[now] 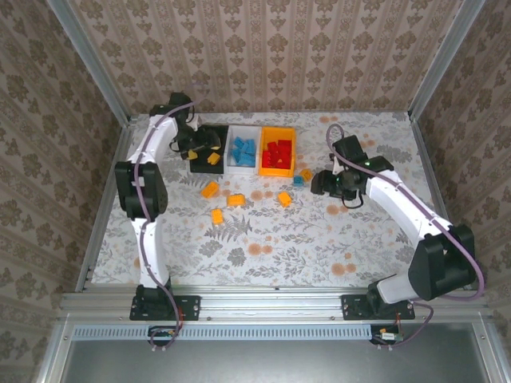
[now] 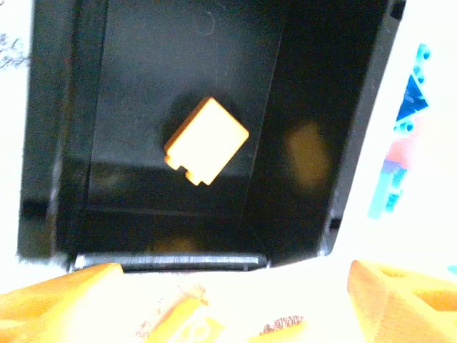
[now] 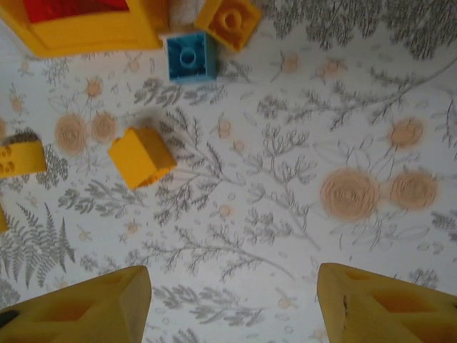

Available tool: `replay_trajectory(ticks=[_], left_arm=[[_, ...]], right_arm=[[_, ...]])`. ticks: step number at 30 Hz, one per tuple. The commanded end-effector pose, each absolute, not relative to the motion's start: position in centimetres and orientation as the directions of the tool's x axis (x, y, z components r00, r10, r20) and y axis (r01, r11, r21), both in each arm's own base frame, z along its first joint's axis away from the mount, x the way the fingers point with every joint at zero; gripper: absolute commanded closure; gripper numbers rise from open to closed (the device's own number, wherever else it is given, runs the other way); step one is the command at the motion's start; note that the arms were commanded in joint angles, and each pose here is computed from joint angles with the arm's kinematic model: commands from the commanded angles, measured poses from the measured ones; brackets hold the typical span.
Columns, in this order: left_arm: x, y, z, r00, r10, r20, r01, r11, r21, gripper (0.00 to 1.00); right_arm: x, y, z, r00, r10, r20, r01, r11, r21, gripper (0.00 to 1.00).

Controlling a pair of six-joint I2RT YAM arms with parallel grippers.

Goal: Sort the legos into containers by color

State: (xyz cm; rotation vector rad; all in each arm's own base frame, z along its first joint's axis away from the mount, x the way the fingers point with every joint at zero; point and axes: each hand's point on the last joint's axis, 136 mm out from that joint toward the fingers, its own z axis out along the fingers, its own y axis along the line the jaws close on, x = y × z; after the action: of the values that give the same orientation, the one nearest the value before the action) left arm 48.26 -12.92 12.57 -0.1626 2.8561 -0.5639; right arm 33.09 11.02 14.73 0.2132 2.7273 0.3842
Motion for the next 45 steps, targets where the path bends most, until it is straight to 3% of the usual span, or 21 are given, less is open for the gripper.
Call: replay_trajectory(ticks=[1, 4, 8, 16, 36, 45], left_arm=[[46.8, -12.6, 17.3, -0.947, -0.176, -0.270, -0.044, 0.901, -0.432, 0.16], [44.5, -12.5, 18.3, -0.944, -0.184, -0.275, -0.043, 0.893, -0.447, 0.15], [40.7, -12.4, 18.4, -0.944, -0.207, -0.256, -0.066, 0.882, -0.467, 0.14], [34.3, -12.0, 17.1, -0.941, -0.254, -0.221, -0.124, 0.872, -0.473, 0.14], [30.4, -9.6, 16.7, -0.948, -0.234, -0.217, -0.135, 0.911, -0.391, 0.13], [30.5, -9.5, 16.6, -0.945, -0.244, -0.218, -0.140, 0.903, -0.406, 0.13]], right_arm=[[36.3, 10.1, 14.2, -0.927, 0.233, -0.295, 0.136, 0.939, 0.315, 0.36], [37.7, 10.9, 12.1, -0.954, 0.282, -0.104, 0.226, 0.900, 0.373, 0.37], [39.2, 12.4, 9.6, -0.945, 0.324, 0.053, 0.318, 0.863, 0.394, 0.37], [42.5, 14.4, 5.9, -0.815, 0.544, 0.198, 0.569, 0.688, 0.450, 0.34], [46.3, 13.3, 1.4, -0.769, 0.606, 0.206, 0.636, 0.688, 0.349, 0.36], [46.7, 13.0, 0.7, -0.766, 0.611, 0.202, 0.642, 0.701, 0.310, 0.51]])
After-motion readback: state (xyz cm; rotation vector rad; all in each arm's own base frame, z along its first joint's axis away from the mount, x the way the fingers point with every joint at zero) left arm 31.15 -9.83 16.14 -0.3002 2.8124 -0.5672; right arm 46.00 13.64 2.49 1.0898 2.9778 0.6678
